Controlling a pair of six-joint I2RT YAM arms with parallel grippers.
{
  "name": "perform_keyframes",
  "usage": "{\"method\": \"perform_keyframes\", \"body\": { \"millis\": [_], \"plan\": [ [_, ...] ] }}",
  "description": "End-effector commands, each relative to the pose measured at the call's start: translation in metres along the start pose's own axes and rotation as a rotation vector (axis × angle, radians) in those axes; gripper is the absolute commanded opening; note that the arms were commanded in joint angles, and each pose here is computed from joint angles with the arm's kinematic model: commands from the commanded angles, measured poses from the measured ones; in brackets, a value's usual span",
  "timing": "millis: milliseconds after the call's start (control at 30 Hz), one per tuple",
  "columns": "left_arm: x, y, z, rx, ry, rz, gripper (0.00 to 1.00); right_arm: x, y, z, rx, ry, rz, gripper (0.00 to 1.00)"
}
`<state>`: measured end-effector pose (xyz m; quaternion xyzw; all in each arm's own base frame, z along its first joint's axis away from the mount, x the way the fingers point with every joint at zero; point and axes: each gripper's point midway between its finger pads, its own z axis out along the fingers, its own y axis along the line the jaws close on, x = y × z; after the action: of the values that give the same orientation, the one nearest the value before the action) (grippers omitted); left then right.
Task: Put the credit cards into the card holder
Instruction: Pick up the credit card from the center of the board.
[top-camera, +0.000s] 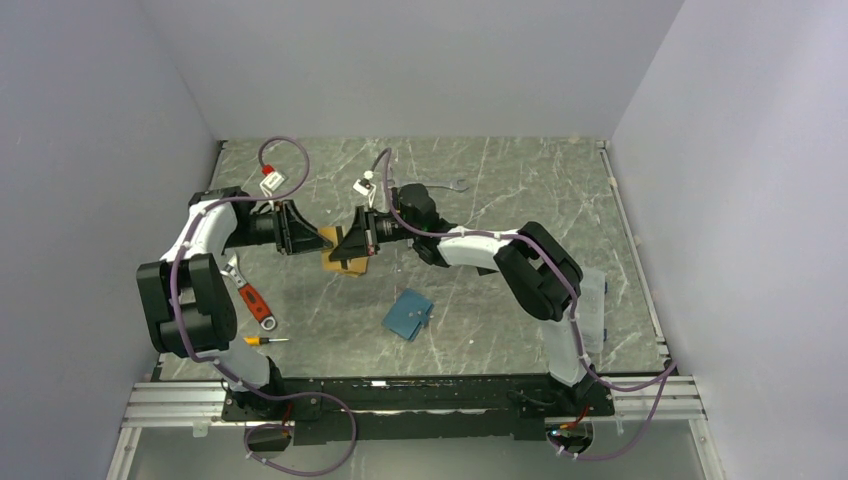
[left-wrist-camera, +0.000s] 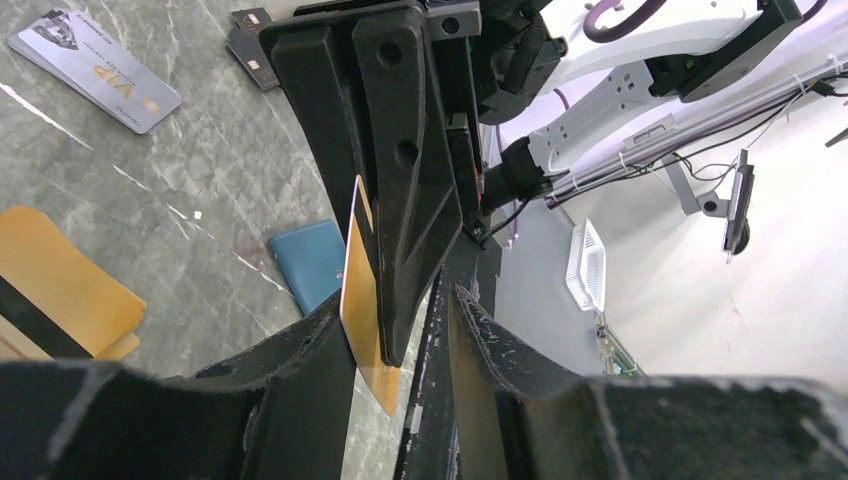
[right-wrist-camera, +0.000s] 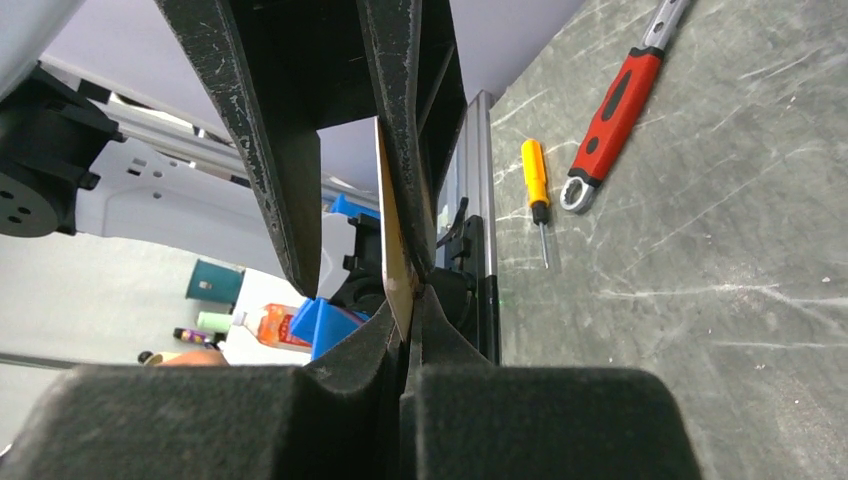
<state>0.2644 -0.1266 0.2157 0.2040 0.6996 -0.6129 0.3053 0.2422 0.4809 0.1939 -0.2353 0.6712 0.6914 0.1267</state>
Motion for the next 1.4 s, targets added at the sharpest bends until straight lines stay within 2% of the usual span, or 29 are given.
{"method": "perform_keyframes", "body": {
  "millis": [0, 200, 333, 467, 567, 967, 1100, 1267, 1300, 1367],
  "plan": [
    [-0.036, -0.041, 0.003, 0.169, -0.186, 0.043, 0.42, 0.013, -0.011, 0.010, 0.037, 0.068, -0.007, 0.00],
    [-0.035, -0.041, 0.003, 0.171, -0.184, 0.043, 0.41, 0.022, -0.017, 0.013, 0.063, 0.109, -0.009, 0.00],
    [-0.036, -0.042, 0.002, 0.175, -0.181, 0.043, 0.38, 0.015, -0.023, 0.000, 0.074, 0.065, 0.018, 0.00],
    [-0.036, -0.041, 0.002, 0.175, -0.180, 0.036, 0.28, -0.005, -0.034, -0.031, 0.096, -0.046, 0.065, 0.00],
    [-0.036, -0.042, 0.002, 0.175, -0.180, 0.037, 0.28, -0.015, -0.038, -0.048, 0.117, -0.101, 0.064, 0.00],
    [-0.037, -0.043, 0.002, 0.172, -0.182, 0.049, 0.31, -0.019, -0.038, -0.079, 0.207, -0.143, 0.045, 0.00],
    [-0.039, -0.049, 0.005, 0.120, -0.160, 0.144, 0.34, -0.002, -0.041, -0.092, 0.322, -0.092, 0.019, 0.00],
    [-0.034, -0.053, 0.010, 0.088, -0.063, 0.202, 0.39, 0.057, -0.054, -0.098, 0.590, 0.108, 0.058, 0.00],
    [-0.029, -0.053, 0.010, 0.076, -0.025, 0.230, 0.41, 0.070, -0.057, -0.101, 0.656, 0.144, 0.065, 0.00],
    [-0.018, -0.049, 0.009, 0.035, 0.067, 0.253, 0.55, 0.093, -0.061, -0.108, 0.762, 0.192, 0.096, 0.00]
  ]
}}
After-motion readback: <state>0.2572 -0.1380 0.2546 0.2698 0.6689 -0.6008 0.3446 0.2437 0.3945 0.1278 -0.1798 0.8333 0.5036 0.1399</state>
